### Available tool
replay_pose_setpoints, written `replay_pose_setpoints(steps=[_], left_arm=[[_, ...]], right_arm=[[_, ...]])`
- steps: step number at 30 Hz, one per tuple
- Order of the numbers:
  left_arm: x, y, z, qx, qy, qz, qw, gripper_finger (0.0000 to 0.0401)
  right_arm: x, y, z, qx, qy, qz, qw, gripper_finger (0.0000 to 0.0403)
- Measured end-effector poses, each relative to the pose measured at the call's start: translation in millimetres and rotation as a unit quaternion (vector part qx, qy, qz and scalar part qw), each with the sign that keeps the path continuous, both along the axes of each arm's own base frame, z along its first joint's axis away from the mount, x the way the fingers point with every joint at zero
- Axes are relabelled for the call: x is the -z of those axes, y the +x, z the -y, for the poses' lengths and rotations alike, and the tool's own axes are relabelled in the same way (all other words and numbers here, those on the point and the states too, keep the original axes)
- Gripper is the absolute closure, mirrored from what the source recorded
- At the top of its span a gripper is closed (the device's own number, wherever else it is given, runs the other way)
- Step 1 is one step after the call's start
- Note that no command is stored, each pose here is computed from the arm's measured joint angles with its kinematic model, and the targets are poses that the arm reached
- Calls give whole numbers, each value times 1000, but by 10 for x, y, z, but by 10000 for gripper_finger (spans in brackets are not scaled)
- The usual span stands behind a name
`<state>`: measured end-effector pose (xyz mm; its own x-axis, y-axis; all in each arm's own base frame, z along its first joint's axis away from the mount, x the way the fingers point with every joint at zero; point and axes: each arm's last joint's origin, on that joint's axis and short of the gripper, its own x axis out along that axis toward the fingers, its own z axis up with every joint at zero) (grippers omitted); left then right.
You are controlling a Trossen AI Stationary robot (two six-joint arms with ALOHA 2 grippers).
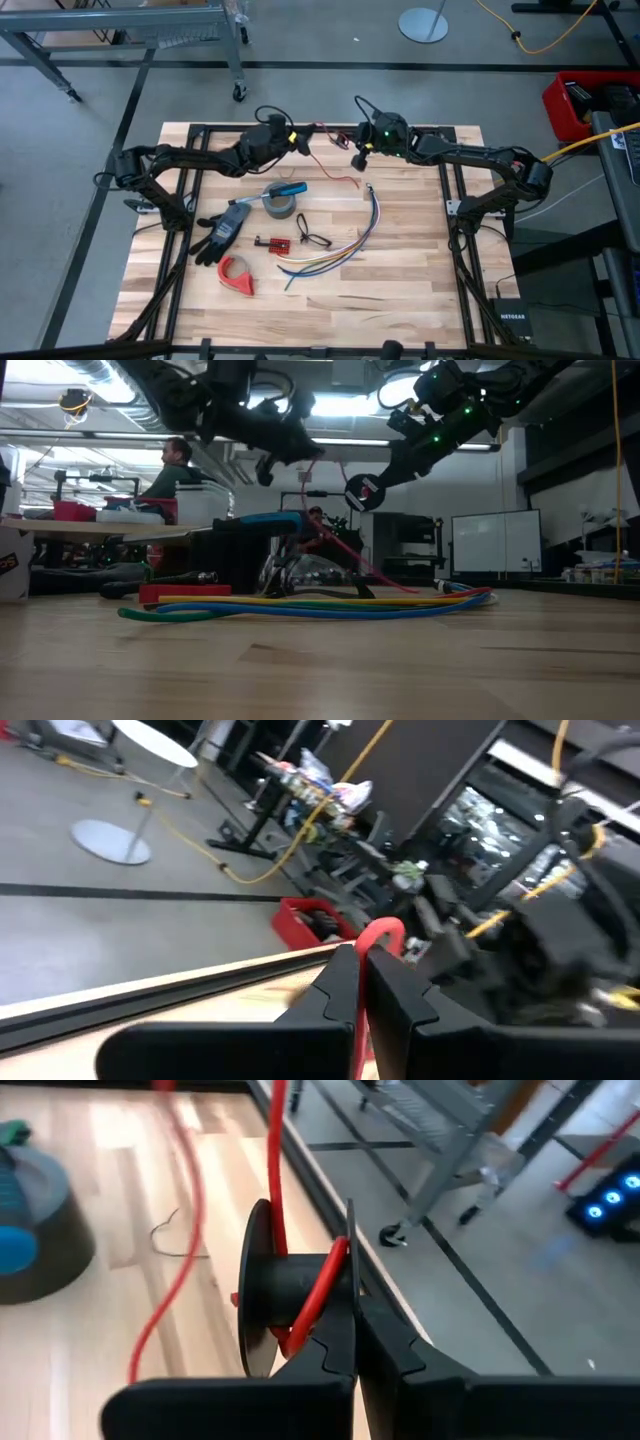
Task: Coil cords
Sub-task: Coil the red wire on the spool
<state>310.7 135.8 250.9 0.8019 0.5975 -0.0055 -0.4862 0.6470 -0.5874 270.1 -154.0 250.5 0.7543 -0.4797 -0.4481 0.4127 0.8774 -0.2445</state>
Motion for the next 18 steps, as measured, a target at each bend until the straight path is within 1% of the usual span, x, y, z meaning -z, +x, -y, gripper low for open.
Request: replay_pose_setpoints(steps=[5, 8, 12, 18], left_arm=[[-85, 85, 123, 22, 4, 10, 1000, 401], [-135, 154, 179, 33, 2, 5, 999, 401], [-86, 290, 214, 44, -1, -3, 999, 401], [-31, 547, 189, 55, -4, -7, 998, 401]], right_arm=[[-14, 1, 12, 17, 16, 20, 1000, 402], [-40, 15, 12, 10, 19, 39, 999, 402], [-67, 31, 8, 1, 36, 66, 997, 402], [-70, 32, 8, 7, 48, 75, 996, 402]])
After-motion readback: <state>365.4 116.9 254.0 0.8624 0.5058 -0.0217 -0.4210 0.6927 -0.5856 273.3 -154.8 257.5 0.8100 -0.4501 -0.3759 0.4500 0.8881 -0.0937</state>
